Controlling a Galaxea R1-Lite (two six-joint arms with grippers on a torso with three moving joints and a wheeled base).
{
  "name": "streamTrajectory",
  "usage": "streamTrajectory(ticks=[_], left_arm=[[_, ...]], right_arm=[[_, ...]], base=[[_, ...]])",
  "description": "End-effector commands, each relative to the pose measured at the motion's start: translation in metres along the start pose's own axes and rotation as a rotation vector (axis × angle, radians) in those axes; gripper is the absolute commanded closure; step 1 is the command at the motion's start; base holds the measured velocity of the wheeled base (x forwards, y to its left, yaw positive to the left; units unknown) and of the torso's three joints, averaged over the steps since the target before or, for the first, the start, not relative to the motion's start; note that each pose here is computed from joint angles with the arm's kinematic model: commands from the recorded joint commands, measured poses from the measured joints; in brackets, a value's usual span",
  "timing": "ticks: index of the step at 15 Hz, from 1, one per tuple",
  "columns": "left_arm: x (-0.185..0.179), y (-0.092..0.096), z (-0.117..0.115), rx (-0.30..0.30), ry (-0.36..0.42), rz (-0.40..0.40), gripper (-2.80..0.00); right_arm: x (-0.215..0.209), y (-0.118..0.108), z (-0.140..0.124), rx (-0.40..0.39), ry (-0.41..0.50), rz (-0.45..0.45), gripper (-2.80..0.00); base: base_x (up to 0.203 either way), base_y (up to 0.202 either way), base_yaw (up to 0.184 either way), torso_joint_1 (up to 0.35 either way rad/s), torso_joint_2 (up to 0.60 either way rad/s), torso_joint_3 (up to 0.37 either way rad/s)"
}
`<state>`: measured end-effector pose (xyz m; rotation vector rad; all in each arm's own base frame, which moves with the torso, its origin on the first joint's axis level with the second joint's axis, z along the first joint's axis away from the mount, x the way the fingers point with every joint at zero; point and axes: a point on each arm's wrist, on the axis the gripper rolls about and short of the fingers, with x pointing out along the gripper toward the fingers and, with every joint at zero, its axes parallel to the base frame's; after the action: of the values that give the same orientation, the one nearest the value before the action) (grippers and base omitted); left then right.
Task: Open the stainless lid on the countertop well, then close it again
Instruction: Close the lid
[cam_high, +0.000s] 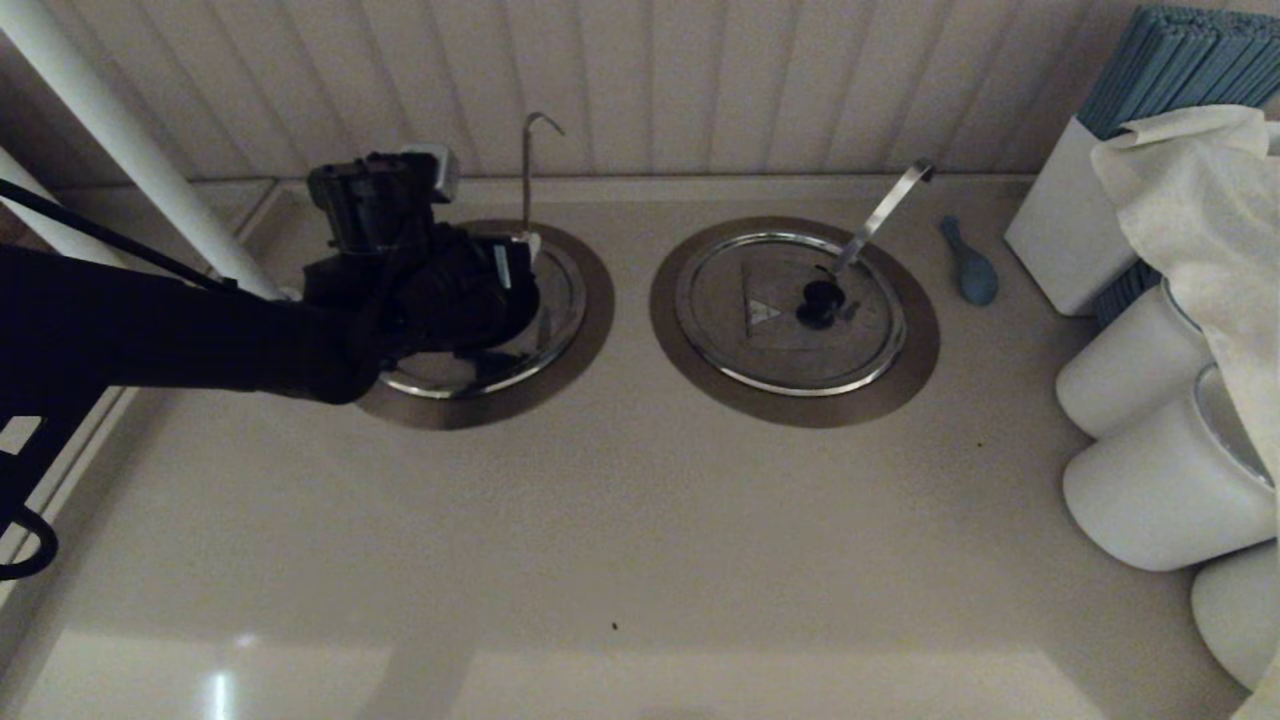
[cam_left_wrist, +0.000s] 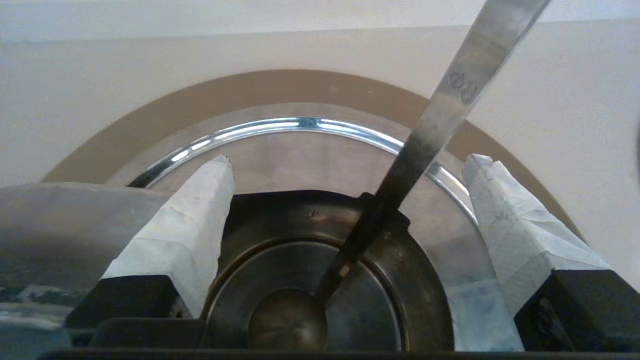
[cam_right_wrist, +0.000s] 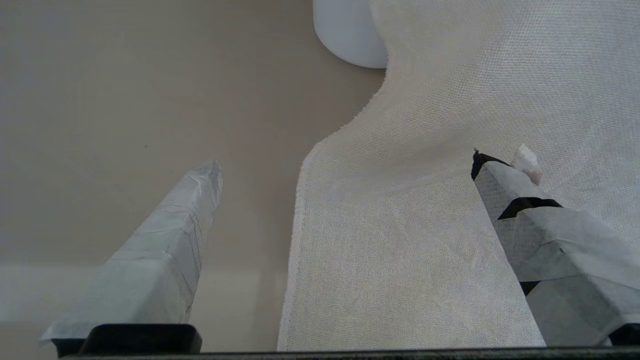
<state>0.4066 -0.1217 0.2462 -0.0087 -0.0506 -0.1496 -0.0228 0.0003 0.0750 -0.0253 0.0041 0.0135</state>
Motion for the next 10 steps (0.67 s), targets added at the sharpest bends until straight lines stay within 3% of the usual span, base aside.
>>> streamTrajectory(ticks=[1, 5, 7, 8, 10], left_arm=[[-0.008, 0.005, 0.012, -0.002, -0.025, 0.010, -2.80], [-0.042, 0.017, 0.033, -0.016, -0.042, -0.036, -2.80], [-0.053, 0.021, 0.038, -0.019, -0.047, -0.021, -2.80], [-0.058, 0.026, 0.038, -0.027, -0.046, 0.016, -2.80], [-0.066, 0.039, 0.045, -0.104, -0.070, 0.144, -2.80]], right_arm=[[0.000, 0.000, 0.000, -0.001, 0.002, 0.000, -2.80], [0.000, 0.000, 0.000, -0.001, 0.002, 0.000, -2.80], [0.000, 0.000, 0.000, -0.001, 0.002, 0.000, -2.80], [0.000, 0.000, 0.000, -0.001, 0.001, 0.000, -2.80], [0.000, 0.000, 0.000, -0.001, 0.000, 0.000, -2.80]], base=[[0.000, 0.000, 0.000, 0.000, 0.00, 0.000], [0.000, 0.000, 0.000, 0.000, 0.00, 0.000], [0.000, 0.000, 0.000, 0.000, 0.00, 0.000], [0.000, 0.000, 0.000, 0.000, 0.00, 0.000], [0.000, 0.000, 0.000, 0.000, 0.00, 0.000]])
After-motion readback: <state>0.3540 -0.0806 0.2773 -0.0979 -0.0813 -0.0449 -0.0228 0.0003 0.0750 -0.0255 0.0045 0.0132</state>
